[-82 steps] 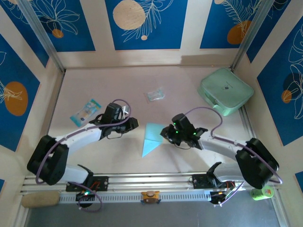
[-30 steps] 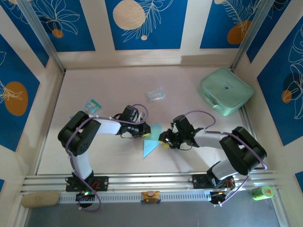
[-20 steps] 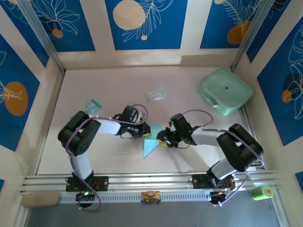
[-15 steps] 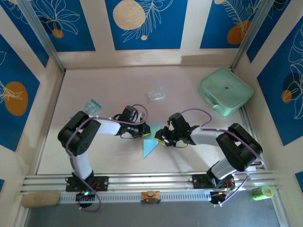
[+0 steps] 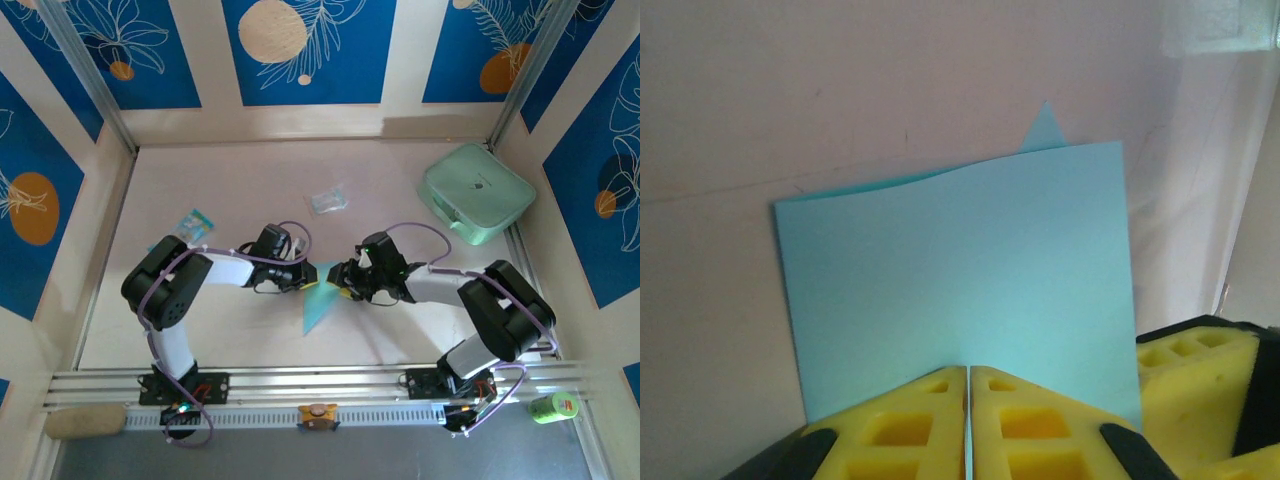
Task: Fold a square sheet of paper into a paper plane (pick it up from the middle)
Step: Fold the wing for the fifth time at the center of the table.
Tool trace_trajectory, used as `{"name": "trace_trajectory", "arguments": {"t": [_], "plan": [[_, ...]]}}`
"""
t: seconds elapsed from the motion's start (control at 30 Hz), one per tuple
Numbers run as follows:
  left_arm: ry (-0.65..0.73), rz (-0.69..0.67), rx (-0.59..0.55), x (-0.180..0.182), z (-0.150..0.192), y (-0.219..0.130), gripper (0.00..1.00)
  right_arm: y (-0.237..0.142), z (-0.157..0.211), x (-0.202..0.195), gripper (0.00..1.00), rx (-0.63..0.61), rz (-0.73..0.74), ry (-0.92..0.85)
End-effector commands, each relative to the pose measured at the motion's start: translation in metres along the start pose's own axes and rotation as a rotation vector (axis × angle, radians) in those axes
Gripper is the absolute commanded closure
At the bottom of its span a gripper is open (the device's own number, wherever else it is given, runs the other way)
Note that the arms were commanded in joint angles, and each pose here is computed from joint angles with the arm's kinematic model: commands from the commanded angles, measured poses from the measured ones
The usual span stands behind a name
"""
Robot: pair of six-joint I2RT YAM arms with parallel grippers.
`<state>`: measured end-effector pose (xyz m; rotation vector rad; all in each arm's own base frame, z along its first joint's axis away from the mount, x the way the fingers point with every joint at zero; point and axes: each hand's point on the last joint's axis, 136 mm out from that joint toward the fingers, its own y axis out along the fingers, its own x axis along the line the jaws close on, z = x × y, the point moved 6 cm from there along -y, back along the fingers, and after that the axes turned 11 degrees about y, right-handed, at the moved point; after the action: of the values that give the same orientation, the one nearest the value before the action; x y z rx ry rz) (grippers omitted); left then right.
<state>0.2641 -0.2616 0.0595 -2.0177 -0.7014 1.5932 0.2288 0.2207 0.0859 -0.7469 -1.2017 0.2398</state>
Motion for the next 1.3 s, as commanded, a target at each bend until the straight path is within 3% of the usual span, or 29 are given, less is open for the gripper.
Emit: {"name": "trace_trajectory", "arguments": {"t": [0.0,0.33,0.53,0.63,0.9,1.1,1.27], "plan": [[-0.056,-0.06,0.037,0.016,0.014,-0.002,0.91,0.003,-0.003,0.011,0.57,0.052,-0.044,-0.072],[-0.045,-0.051,0.025,0.012,0.012,-0.005,0.91,0.009,-0.013,0.0,0.64,0.088,-0.032,-0.064],[-0.018,0.026,-0.026,-0.005,0.003,-0.014,0.85,0.009,-0.015,-0.008,0.9,0.066,-0.014,-0.042],[0.005,0.045,-0.05,-0.016,-0.001,-0.021,0.83,0.006,-0.015,-0.013,0.95,0.015,-0.002,-0.005],[-0.023,0.006,-0.018,-0.008,0.006,-0.019,0.87,-0.007,-0.008,-0.022,0.97,-0.107,0.044,0.103],[-0.035,0.039,0.007,-0.005,0.007,-0.009,0.89,-0.006,0.001,-0.021,0.97,-0.111,0.041,0.129],[-0.057,-0.019,0.037,0.009,0.013,-0.002,0.92,-0.007,0.003,-0.022,0.95,-0.104,0.042,0.122]]}}
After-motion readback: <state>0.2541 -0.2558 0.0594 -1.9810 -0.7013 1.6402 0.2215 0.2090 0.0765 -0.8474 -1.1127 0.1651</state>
